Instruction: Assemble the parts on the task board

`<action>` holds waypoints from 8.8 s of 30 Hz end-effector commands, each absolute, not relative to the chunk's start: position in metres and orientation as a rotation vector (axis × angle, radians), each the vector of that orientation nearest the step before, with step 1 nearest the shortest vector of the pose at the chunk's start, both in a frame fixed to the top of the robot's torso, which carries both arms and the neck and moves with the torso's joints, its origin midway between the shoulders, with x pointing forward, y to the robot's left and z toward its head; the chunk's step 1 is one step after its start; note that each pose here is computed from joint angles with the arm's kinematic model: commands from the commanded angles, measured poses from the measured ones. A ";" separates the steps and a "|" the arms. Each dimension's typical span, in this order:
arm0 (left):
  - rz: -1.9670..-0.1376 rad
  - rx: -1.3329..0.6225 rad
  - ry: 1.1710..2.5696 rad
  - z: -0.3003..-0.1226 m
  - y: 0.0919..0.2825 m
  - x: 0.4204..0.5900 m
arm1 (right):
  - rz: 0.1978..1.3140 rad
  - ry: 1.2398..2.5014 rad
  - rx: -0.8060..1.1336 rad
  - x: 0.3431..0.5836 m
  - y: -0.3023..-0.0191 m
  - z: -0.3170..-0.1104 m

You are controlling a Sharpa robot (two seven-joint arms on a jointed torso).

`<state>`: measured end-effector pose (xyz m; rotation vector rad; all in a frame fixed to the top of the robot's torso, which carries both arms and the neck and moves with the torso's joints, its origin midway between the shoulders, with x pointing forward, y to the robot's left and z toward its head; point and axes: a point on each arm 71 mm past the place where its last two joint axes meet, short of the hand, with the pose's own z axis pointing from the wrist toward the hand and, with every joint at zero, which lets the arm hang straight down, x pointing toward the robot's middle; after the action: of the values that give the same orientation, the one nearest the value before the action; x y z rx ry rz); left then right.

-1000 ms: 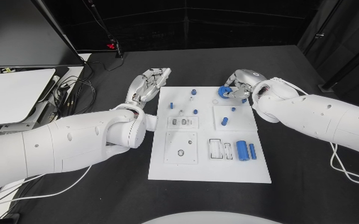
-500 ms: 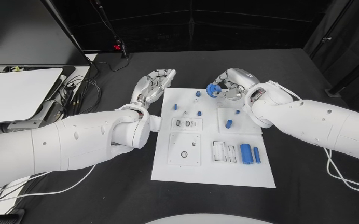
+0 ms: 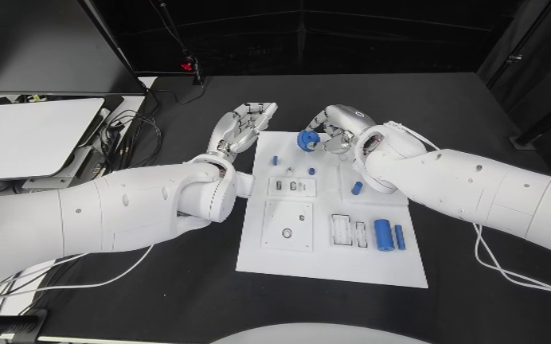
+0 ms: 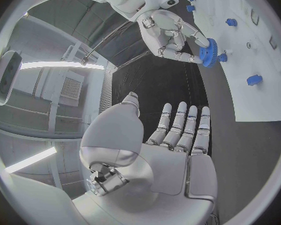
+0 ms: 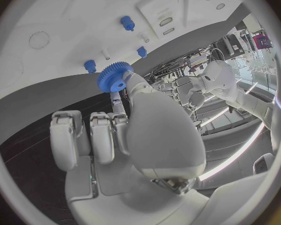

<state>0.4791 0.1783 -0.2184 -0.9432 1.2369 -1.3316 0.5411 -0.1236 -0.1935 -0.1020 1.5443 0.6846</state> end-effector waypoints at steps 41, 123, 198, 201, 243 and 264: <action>-1.470 -0.736 1.018 -0.198 0.176 0.474 | 0.586 1.683 -0.196 0.556 -0.110 -0.213; -1.452 -0.739 1.029 -0.203 0.180 0.478 | 0.901 1.408 0.277 0.503 -0.249 -0.164; -1.434 -0.743 1.033 -0.206 0.187 0.478 | 0.488 1.728 0.228 0.522 -0.318 -0.232; -1.435 -0.743 1.034 -0.206 0.187 0.478 | 0.486 1.728 0.229 0.522 -0.318 -0.232; -1.432 -0.746 1.037 -0.206 0.188 0.478 | 0.584 1.497 0.304 0.517 -0.305 -0.216; -1.430 -0.745 1.038 -0.207 0.186 0.480 | 0.818 1.656 0.160 0.480 -0.183 -0.195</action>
<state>0.4851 0.1893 -0.2257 -0.9421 1.2389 -1.2970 0.4812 -0.1872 -0.1937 0.1988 1.6159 0.8630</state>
